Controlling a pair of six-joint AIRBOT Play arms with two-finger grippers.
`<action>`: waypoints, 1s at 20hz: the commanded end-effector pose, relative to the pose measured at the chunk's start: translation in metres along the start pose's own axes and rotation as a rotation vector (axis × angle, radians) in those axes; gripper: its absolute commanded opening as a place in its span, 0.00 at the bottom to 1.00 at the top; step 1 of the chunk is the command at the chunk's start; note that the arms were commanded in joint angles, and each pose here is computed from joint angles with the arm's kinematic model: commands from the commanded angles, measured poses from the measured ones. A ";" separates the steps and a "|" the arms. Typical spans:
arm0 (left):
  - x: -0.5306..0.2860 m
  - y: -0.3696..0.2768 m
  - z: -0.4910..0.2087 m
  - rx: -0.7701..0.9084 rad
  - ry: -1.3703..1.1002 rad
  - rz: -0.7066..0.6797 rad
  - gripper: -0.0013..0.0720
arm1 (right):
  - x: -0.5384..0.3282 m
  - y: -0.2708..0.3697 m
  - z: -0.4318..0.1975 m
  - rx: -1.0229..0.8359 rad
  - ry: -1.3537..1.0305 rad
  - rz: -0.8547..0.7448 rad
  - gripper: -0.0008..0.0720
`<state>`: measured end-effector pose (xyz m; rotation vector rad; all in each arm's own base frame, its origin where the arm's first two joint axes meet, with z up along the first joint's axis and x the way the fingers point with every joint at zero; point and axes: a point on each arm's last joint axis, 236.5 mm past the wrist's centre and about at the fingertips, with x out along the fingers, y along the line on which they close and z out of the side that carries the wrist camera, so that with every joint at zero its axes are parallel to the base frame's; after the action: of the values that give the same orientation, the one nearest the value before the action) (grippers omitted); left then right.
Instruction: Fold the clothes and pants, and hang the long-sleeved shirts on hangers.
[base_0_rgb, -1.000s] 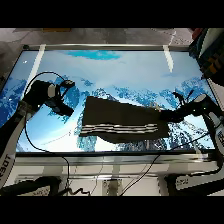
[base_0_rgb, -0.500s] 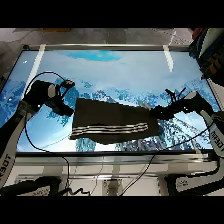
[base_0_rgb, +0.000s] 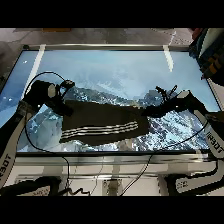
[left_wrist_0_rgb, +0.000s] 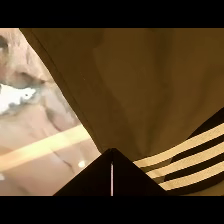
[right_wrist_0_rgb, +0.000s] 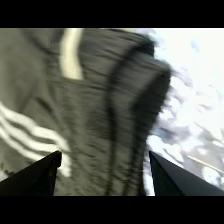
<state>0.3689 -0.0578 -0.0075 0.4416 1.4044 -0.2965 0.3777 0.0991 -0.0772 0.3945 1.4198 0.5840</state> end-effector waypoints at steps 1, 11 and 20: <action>0.000 0.000 0.000 0.000 -0.001 0.001 0.03 | -0.002 -0.013 0.002 0.038 -0.010 -0.047 0.84; 0.000 0.000 0.000 0.000 -0.001 0.001 0.03 | -0.035 -0.073 0.048 0.213 -0.266 -0.162 0.04; 0.000 0.000 0.000 0.000 -0.001 0.001 0.03 | -0.044 -0.032 -0.004 0.071 -0.067 0.099 0.04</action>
<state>0.3689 -0.0578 -0.0076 0.4420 1.4047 -0.2968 0.4037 0.0301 -0.0784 0.5179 1.3246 0.3960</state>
